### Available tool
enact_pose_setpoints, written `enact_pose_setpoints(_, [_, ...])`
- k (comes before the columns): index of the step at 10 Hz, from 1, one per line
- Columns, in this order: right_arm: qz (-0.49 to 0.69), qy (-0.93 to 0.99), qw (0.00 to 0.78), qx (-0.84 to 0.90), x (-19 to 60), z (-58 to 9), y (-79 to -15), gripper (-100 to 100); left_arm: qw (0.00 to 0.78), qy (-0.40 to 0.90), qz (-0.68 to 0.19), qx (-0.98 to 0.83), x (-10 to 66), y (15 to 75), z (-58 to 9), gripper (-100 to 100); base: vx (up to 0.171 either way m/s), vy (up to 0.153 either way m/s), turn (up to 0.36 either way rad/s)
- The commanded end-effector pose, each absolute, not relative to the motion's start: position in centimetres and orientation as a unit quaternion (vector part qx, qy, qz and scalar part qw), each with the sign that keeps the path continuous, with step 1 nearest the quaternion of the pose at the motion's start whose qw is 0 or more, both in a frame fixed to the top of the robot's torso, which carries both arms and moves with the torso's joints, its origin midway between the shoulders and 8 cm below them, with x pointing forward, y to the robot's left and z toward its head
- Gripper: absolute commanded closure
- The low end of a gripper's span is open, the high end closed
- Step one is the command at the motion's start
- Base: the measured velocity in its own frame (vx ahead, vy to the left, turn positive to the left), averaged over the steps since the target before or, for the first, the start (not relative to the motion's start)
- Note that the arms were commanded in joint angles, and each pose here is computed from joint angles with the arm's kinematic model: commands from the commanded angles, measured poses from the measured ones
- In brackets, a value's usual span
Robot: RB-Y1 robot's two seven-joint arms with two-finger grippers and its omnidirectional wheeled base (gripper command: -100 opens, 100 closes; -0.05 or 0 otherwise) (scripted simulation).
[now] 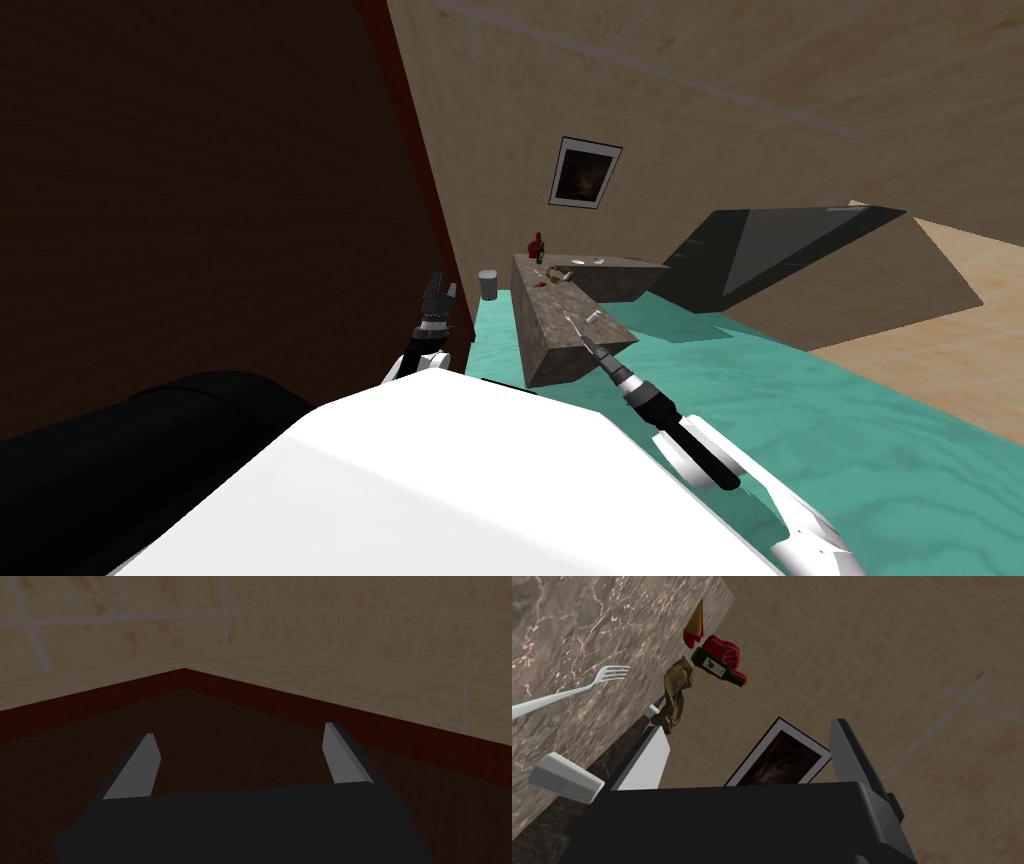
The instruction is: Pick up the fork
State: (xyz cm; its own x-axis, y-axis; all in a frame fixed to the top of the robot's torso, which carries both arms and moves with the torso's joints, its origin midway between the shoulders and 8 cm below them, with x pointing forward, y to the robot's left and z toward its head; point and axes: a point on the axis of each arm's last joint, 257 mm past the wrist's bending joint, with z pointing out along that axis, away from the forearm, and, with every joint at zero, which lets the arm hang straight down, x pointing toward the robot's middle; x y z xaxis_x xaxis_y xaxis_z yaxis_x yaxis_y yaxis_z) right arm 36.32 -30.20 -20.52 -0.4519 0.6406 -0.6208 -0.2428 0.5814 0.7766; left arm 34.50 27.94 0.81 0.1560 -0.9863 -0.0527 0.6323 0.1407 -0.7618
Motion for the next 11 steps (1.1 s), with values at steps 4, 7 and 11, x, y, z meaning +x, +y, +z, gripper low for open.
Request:
enact_pose_setpoints(4, [0.394,0.778,0.476,0.112,35.8,-22.8,-32.4,-100,0.697,0.291,-0.581,-0.304,34.5,27.9,0.8,0,0.021,0.041,0.085])
enact_pose_setpoints(7, [0.347,0.82,0.442,0.105,34.6,-25.9,-35.3,-100,0.697,0.291,-0.581,-0.304,34.5,27.9,0.8,0,0.039,0.041,0.131])
enact_pose_setpoints(11, [0.309,0.85,0.419,0.082,33.9,-26.8,-37.6,-100,0.697,0.291,-0.581,-0.304,34.5,27.9,0.8,0,0.005,0.006,0.017])
